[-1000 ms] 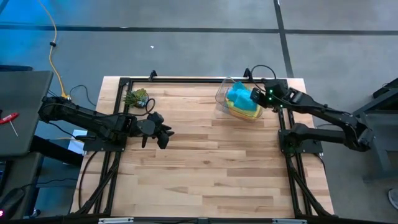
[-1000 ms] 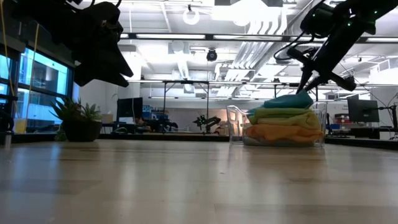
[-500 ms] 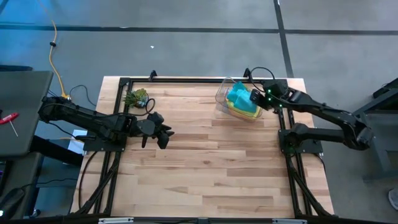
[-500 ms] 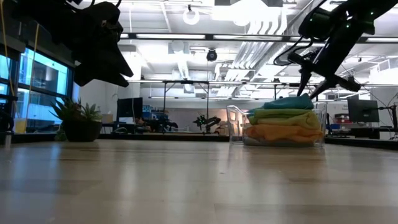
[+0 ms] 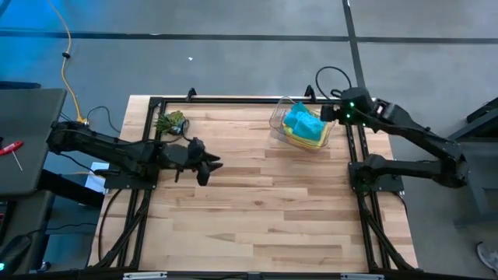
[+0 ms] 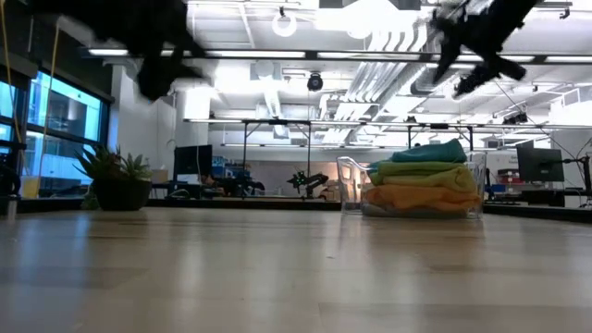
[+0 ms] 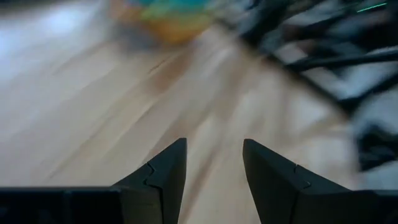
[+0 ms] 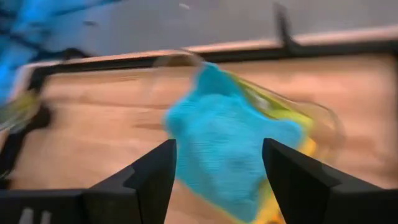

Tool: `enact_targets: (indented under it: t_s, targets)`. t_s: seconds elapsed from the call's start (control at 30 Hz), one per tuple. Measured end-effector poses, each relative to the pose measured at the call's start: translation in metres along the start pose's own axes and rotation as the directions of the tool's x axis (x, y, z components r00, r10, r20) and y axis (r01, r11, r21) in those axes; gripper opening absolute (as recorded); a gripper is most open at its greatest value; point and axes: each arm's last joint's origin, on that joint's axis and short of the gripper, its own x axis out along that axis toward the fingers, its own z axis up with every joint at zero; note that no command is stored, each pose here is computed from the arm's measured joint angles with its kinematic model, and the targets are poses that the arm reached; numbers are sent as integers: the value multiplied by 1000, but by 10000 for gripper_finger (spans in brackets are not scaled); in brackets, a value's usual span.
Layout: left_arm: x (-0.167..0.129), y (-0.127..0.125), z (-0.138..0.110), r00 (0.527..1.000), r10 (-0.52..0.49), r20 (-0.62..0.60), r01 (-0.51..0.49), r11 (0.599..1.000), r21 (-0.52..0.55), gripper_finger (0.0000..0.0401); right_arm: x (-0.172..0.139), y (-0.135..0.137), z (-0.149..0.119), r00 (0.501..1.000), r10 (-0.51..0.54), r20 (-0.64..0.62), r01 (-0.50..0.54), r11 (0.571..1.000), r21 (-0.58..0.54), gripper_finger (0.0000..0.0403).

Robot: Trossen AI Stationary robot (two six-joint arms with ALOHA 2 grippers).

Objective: Fold microfiber towels
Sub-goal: Return to Home Position

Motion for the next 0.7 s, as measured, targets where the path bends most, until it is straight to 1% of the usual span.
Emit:
enact_targets:
  t_s: [0.07,0.13,0.2,0.27,0.37,0.5,0.57,0.63,0.7]
  targets:
    - [-8,-11,20,990,-117,80,112,992,61,147,-11,8,-5,996,84,40,-80,994,-77,232]
    - [-18,-20,39,971,-176,160,158,981,115,147,-24,16,-10,979,185,83,-172,975,-140,232]
    - [-30,-29,58,952,-210,224,176,971,162,147,-38,27,-16,942,316,115,-289,935,-204,232]
    - [-41,-36,74,933,-231,276,178,963,204,148,-52,40,-23,877,463,127,-419,867,-269,232]
    - [-54,-44,90,917,-248,313,175,954,243,150,-71,57,-32,769,624,140,-548,756,-358,232]
    - [-66,-53,96,896,-308,319,215,931,296,153,-85,78,-52,669,736,103,-620,629,-468,232]
    - [-70,-56,96,883,-338,325,241,922,303,152,-89,88,-65,630,774,56,-641,560,-525,232]
    - [-73,-58,94,880,-347,323,252,920,300,150,-92,98,-77,596,803,11,-657,495,-568,232]
    - [-75,-60,93,879,-347,326,256,922,292,150,-93,105,-87,571,821,-19,-662,446,-602,232]
